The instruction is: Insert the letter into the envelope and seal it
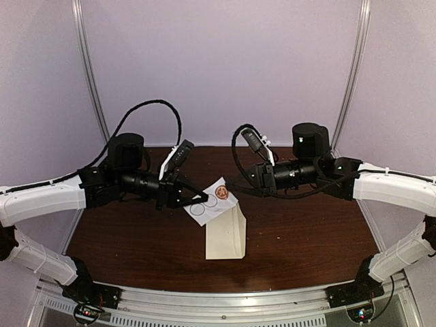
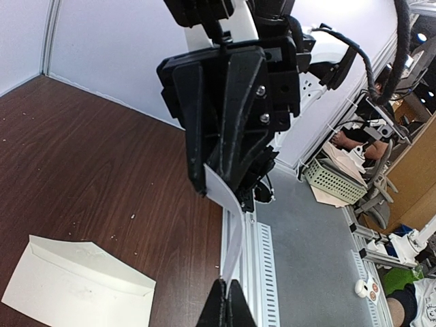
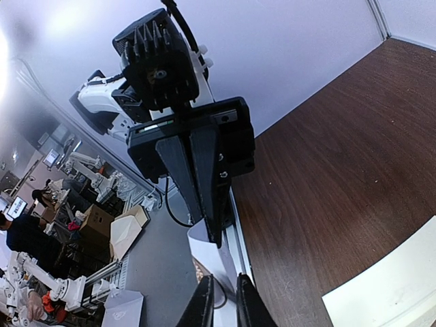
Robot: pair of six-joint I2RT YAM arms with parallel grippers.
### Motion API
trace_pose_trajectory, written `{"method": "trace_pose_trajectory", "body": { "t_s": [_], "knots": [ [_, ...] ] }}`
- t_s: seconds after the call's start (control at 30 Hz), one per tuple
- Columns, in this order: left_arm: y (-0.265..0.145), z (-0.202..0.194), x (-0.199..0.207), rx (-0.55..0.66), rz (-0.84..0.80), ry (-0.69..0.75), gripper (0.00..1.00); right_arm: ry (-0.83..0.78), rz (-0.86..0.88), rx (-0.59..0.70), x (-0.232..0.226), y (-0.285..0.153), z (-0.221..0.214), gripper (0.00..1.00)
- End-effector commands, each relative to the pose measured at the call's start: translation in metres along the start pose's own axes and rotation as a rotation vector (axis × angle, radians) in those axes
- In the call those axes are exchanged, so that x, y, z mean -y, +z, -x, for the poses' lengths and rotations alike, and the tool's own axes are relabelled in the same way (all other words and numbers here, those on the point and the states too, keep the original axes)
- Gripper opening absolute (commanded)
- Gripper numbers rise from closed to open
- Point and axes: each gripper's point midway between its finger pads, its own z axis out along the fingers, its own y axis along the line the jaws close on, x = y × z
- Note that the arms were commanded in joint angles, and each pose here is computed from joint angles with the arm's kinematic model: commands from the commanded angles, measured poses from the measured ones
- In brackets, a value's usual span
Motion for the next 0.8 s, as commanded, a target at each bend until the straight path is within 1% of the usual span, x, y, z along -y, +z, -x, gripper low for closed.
{"method": "trace_pose_trajectory", "body": {
  "t_s": [0.0, 0.13, 0.33, 0.4, 0.43, 0.6, 0.77],
  "knots": [
    [0.001, 0.013, 0.003, 0.027, 0.004, 0.042, 0.0, -0.023, 0.018, 0.019, -0.009, -0.002, 0.01, 0.14],
    [-0.001, 0.013, -0.002, 0.035, 0.037, 0.04, 0.0, -0.038, -0.011, 0.038, -0.008, -0.005, 0.015, 0.23],
    [-0.002, 0.013, 0.001, 0.035, 0.03, 0.037, 0.0, -0.041, -0.03, 0.045, -0.009, -0.009, 0.016, 0.26],
    [-0.002, 0.013, 0.002, 0.035, 0.028, 0.039, 0.0, -0.043, -0.071, 0.054, -0.003, -0.011, 0.017, 0.34],
    [-0.003, 0.013, 0.001, 0.035, 0.032, 0.038, 0.0, -0.046, -0.09, 0.061, -0.001, -0.012, 0.019, 0.37],
    [-0.005, 0.012, -0.004, 0.042, 0.07, 0.032, 0.0, -0.069, -0.09, 0.092, -0.01, -0.021, 0.027, 0.39],
    [-0.005, 0.012, -0.005, 0.042, 0.075, 0.026, 0.0, -0.072, -0.069, 0.099, -0.014, -0.023, 0.025, 0.38]
  ]
}}
